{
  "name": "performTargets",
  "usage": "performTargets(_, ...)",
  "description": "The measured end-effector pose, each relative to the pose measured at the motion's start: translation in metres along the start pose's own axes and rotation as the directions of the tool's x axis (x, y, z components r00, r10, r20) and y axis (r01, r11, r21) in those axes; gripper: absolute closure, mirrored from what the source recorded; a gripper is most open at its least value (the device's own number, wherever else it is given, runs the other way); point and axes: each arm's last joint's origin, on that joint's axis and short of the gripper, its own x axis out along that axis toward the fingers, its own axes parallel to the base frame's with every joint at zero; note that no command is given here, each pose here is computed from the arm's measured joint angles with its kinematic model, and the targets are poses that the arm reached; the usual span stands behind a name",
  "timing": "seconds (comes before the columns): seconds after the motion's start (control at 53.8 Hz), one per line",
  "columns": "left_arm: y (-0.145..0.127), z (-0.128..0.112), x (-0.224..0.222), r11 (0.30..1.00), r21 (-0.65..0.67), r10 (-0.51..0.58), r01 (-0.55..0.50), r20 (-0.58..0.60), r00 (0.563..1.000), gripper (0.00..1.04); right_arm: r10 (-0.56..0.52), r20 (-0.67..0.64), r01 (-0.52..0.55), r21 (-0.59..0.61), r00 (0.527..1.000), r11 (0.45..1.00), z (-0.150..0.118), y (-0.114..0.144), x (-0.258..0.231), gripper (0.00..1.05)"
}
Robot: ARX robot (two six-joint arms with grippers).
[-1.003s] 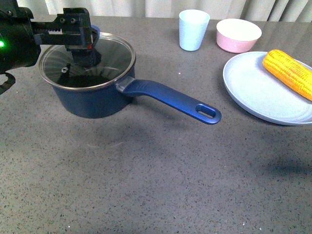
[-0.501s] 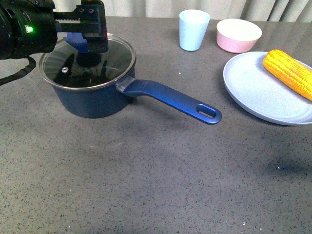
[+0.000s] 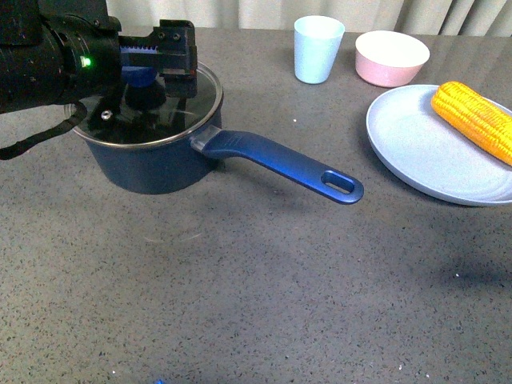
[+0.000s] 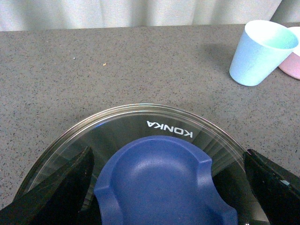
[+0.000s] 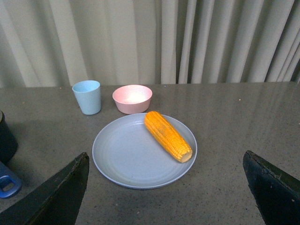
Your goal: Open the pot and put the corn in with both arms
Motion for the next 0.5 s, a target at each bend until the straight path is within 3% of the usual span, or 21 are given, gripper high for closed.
performTargets(0.501, -0.001, -0.0071, 0.0055, 1.0, 0.017, 0.026, -0.026, -0.026, 0.999, 0.09, 0.0, 0.0, 0.0, 0.0, 1.0, 1.0, 0.0, 0.0, 0.0, 0.09)
